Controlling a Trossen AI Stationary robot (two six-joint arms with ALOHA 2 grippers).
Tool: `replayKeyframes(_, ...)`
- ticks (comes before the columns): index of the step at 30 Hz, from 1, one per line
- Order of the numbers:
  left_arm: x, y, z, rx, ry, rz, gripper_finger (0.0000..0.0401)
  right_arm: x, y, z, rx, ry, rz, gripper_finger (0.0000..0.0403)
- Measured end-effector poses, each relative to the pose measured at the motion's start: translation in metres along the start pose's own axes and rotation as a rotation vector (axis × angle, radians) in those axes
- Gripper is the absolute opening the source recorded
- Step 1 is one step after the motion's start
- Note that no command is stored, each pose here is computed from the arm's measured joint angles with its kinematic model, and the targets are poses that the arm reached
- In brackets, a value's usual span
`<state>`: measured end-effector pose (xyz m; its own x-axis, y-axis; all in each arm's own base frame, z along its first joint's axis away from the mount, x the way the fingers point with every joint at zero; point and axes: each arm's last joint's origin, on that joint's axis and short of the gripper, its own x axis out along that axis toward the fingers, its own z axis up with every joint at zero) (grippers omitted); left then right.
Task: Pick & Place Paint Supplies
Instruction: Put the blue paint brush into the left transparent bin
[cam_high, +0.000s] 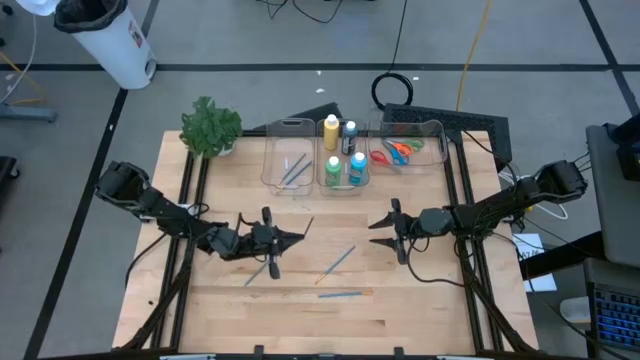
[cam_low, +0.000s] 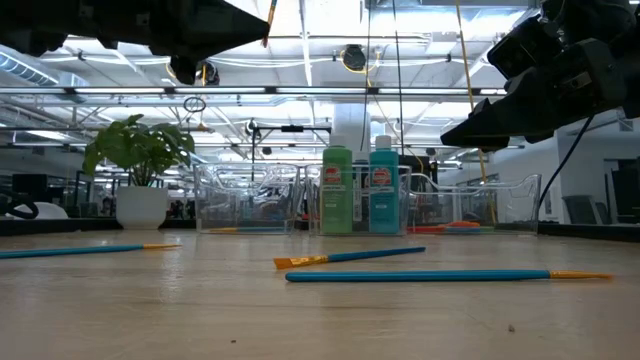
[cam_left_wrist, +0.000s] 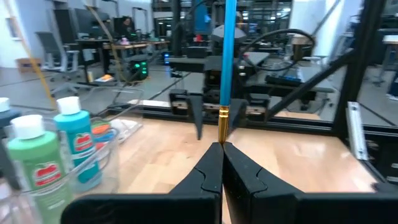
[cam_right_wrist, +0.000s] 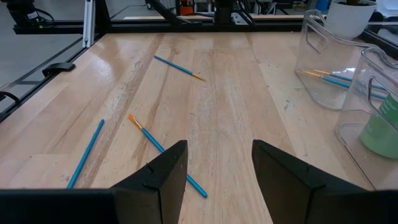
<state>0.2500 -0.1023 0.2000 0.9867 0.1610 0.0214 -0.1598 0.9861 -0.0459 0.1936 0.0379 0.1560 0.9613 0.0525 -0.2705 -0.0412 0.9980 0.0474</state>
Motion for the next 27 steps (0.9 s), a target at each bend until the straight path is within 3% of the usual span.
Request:
replayKeyframes(9,-0.003,-0.002,-0.001,0.033,0.010,0.078,0.0002,0.000,0.000,0.000,0.000,0.000,0.000,0.0171)
replayKeyframes(17,0.010,-0.019,0.007,0.220,0.211,0.224,0.0001,0.000,0.000,0.000,0.000,0.000,0.000,0.0171)
replayKeyframes(21,0.014,-0.025,0.014,0.260,0.282,0.299,0.0001,0.000,0.000,0.000,0.000,0.000,0.000,0.0171)
replayKeyframes(27,0.015,-0.035,0.008,0.339,0.324,0.289,0.0001,0.000,0.000,0.000,0.000,0.001,0.000,0.0171)
